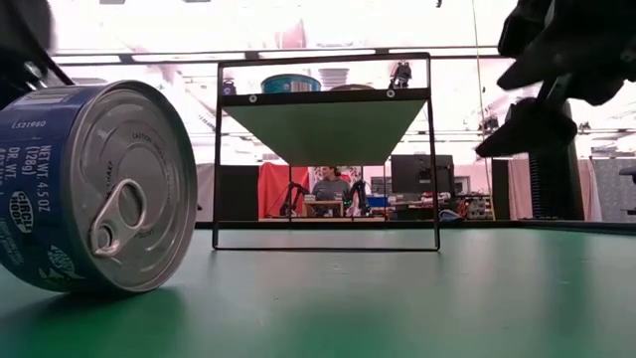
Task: Stack canned seafood by type on shelf
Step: Stack the green blue tuna can on top of the other green blue can on the shelf
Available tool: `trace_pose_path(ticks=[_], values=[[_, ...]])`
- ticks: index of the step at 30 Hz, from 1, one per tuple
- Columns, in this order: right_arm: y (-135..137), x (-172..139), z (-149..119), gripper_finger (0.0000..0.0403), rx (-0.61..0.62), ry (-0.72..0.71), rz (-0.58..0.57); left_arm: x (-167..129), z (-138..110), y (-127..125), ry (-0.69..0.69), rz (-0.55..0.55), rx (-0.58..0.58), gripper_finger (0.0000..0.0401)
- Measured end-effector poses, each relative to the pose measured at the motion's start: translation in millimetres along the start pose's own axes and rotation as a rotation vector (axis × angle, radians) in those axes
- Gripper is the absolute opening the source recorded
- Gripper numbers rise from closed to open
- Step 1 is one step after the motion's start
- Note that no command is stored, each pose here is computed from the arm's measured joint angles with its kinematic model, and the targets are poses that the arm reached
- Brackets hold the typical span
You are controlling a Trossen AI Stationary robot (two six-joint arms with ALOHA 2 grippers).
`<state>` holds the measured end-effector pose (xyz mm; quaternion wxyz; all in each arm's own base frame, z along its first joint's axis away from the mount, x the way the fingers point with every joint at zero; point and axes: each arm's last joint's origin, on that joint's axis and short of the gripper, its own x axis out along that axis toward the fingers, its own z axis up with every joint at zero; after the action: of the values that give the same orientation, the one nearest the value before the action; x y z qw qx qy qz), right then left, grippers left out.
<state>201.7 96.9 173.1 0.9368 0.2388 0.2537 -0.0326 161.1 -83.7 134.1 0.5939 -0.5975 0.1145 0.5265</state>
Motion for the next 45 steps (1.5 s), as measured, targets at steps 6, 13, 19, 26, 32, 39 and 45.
trace_pose_path(ticks=[6, 13, 19, 26, 32, 39, 45], values=[[14.5, -5.1, -2.6, 0.04, 0.062, -0.003, 0.044, -21.5, -62.6, 0.5, 0.105, 0.038, 0.209, 0.0], [40.5, -16.1, -10.8, 0.04, 0.01, -0.06, 0.062, -69.2, -149.6, 13.5, 0.21, -0.036, 0.582, 0.0], [81.3, -4.9, -14.4, 0.04, -0.161, -0.155, -0.015, -128.0, -208.5, 16.1, 0.15, -0.263, 1.071, 0.0], [134.4, 43.4, -18.9, 0.04, -0.288, -0.16, -0.057, -161.2, -241.4, 8.0, 0.166, 0.0, 1.479, 0.0], [177.5, 74.9, -22.6, 0.04, -0.403, -0.15, -0.053, -201.3, -267.1, 19.3, 0.21, -0.029, 1.696, 0.0001], [207.0, 86.3, -11.1, 0.04, -0.464, -0.101, -0.102, -236.6, -264.9, 31.7, 0.179, -0.23, 1.556, 0.0048], [212.1, 88.8, -9.4, 0.04, -0.464, -0.097, -0.104, -247.9, -260.3, 52.8, 0.146, -0.312, 1.504, 0.0138]])
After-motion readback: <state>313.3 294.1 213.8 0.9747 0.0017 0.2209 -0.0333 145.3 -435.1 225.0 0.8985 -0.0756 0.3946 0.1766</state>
